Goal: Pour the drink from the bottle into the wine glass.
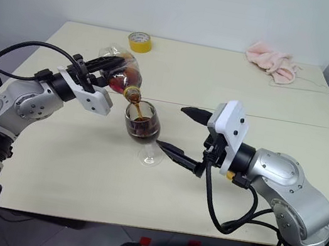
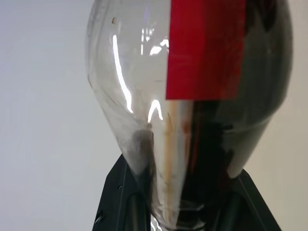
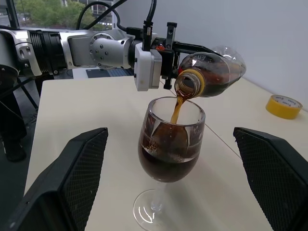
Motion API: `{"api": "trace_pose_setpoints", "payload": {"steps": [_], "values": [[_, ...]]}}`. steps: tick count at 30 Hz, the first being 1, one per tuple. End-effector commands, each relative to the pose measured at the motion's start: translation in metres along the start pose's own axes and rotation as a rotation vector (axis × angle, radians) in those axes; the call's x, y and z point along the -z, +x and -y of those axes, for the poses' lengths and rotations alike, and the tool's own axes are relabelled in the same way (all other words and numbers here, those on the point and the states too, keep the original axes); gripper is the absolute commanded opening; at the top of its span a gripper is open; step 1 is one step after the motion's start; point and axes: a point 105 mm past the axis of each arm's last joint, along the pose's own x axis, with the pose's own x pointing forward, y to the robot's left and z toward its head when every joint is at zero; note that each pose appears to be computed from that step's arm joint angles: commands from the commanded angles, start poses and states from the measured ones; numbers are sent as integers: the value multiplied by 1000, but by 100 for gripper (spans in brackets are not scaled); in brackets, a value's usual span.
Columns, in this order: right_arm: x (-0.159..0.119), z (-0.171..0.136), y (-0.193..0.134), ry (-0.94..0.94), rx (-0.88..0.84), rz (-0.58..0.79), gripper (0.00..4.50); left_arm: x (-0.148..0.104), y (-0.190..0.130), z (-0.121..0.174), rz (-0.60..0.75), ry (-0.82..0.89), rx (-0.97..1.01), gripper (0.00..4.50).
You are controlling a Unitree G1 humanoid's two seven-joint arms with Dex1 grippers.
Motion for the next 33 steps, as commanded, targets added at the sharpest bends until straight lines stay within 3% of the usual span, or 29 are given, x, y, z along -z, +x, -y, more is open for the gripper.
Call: {"api": "trace_pose_setpoints", "payload": {"steps": [1,33], "values": [[-12,-7,0,-39,-19,42,450,2,-1,-23,4,32,-73,85],[-10,-8,-1,-35,-23,40,450,0,0,-17,2,9,-65,85]]}}
